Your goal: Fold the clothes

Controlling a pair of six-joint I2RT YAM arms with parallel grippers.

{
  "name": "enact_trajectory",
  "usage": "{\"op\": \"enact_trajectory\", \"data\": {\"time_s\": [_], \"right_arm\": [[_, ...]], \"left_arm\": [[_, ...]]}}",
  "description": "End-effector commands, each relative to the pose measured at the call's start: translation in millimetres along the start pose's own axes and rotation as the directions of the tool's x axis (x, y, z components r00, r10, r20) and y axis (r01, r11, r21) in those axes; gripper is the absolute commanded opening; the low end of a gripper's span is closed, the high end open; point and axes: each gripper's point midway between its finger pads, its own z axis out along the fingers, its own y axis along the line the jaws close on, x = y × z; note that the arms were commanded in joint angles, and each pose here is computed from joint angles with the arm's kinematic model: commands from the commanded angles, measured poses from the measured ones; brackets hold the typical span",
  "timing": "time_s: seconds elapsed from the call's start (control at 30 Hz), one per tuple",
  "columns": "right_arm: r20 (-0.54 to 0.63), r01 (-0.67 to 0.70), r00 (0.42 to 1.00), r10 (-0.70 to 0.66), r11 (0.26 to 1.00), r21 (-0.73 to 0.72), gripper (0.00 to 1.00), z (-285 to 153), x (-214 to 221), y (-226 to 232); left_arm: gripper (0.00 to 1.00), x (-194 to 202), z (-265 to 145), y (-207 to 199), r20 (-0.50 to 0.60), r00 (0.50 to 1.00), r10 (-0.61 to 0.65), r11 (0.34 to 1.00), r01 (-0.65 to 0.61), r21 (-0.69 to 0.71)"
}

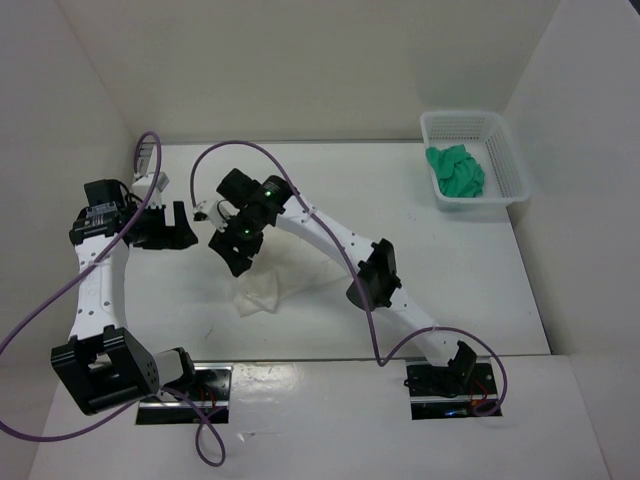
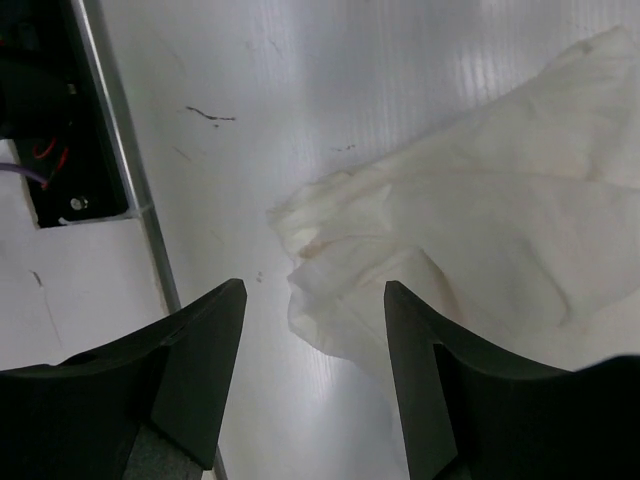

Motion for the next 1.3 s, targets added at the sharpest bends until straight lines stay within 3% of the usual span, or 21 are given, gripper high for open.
{"op": "enact_trajectory", "data": {"time_s": [0.0, 0.17, 0.27, 0.3, 0.4, 0.43, 0.53, 0.73, 0.83, 1.03, 1.27], "right_arm": [[0.052, 0.051, 0.998, -0.046, 0.994, -0.092, 0.66, -14.0, -14.1, 27.8], [-0.031, 0.041, 0.999, -0.041, 0.999, 0.007, 0.71, -22.9, 5.6, 20.3], [-0.15, -0.032, 0.988, 0.04, 0.998, 0.056, 0.72, -18.1, 49.8, 2.1], [-0.087, 0.001, 0.996, 0.008, 0.994, 0.106, 0.72, -33.5, 36.9, -0.4], [-0.093, -0.045, 0.993, 0.066, 0.976, 0.214, 0.73, -52.0, 61.8, -23.1], [-0.005, -0.032, 0.999, 0.035, 0.955, 0.295, 0.76, -84.6, 45.5, -30.2], [0.096, -0.119, 0.992, 0.087, 0.903, 0.413, 0.83, -140.7, 57.8, -60.1], [0.176, -0.307, 0.951, 0.253, 0.834, 0.458, 0.85, -190.5, 124.9, -124.5], [0.19, -0.355, 0.934, 0.302, 0.836, 0.419, 0.85, -196.0, 145.0, -149.7], [0.196, -0.373, 0.928, 0.318, 0.82, 0.434, 0.85, -217.5, 167.1, -172.7], [0.174, -0.37, 0.929, 0.327, 0.82, 0.436, 0.85, -212.7, 175.2, -172.5]], "left_arm": [[0.99, -5.4, -6.6, -2.9, 0.041, 0.999, 0.012, 1.0, -0.012, -0.004], [0.99, -5.4, -6.6, -2.9, 0.041, 0.999, 0.012, 1.0, -0.012, -0.004], [0.99, -1.0, -3.1, -1.9, 0.026, 1.0, 0.003, 1.0, -0.003, 0.0], [0.99, -3.3, -2.7, -1.1, 0.035, 0.999, 0.008, 1.0, -0.008, -0.003], [0.99, 1.6, 17.0, -11.2, -0.02, 0.998, 0.062, 0.998, -0.062, 0.007], [0.99, 5.0, 27.7, -8.4, -0.056, 0.995, 0.078, 0.997, -0.079, -0.015], [0.99, 14.6, 56.0, -31.3, -0.141, 0.979, 0.148, 0.989, -0.149, 0.003], [0.99, 15.9, 94.8, -54.5, -0.193, 0.949, 0.25, 0.958, -0.272, -0.093], [0.99, 27.9, 114.4, -65.1, -0.252, 0.918, 0.304, 0.93, -0.344, -0.131], [0.99, 45.9, 135.1, -83.9, -0.317, 0.872, 0.373, 0.882, -0.44, -0.17], [0.99, 59.4, 153.7, -103.2, -0.354, 0.829, 0.432, 0.848, -0.507, -0.152]]}}
